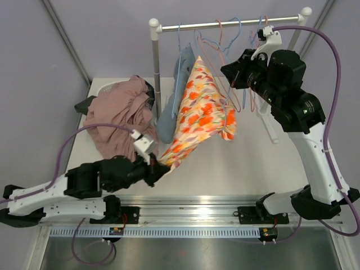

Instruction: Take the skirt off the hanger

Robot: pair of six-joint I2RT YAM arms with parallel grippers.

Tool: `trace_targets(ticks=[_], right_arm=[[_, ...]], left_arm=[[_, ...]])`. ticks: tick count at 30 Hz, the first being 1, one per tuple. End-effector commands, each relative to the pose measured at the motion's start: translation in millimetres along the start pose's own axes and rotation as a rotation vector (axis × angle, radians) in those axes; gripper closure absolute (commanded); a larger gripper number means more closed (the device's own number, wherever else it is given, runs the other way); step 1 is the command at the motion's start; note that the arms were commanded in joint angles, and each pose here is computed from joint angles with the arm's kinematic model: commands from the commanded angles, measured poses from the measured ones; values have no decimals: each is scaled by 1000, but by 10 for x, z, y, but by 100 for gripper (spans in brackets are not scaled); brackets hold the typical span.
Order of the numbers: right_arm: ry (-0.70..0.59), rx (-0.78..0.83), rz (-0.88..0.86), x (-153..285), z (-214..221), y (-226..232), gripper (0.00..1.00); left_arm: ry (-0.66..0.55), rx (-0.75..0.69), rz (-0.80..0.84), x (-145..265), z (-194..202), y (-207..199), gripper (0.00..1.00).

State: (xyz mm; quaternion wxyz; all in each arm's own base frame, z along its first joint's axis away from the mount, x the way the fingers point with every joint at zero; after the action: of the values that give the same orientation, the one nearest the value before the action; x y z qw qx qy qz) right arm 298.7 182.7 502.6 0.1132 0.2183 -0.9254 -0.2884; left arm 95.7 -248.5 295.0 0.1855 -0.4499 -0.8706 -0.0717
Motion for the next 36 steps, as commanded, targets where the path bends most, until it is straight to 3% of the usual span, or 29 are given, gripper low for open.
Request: trace_targets(ticks=[1,3,7,15,20,24,29,36], right_arm=[[-169,50,-21,48,-487,160,100],[-204,60,-10,54,-612,190,100],[-189,81,57,-187,-651,99,100],[-165,60,44,-502,-660,123,100],[-95,7,7,-686,-442,119,100],[-46,-31,-12,-798,-268,100,100],[29,-57,-9,-936,-10,8,100],[49,-65,24,-863,143,-125,100]], left_arm=[[112,169,-112,315,757,240,100],[146,259,-127,367,1059,265,100],[140,328,-171,468,1215,380,100],[273,168,-315,218,1166,397,100],[110,111,-377,415,480,573,100],[-67,82,-495,898,-427,915,100],[-76,-58,-612,1023,-1002,1211,100],[-152,-72,-812,1236,-1721,1903,100]])
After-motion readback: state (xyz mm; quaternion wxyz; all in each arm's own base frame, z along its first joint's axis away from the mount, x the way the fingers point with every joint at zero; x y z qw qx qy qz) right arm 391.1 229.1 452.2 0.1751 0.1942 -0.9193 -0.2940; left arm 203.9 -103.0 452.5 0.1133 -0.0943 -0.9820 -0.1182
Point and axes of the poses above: each gripper's point midway between its finger pads, its own x axis back along the fingers, its own y axis along the line the jaws close on, z = x × y, the point moved 2 cm from there along x, back along the fingers, and after that the axes turned 15 degrees about -x, right-handed, at the moved point
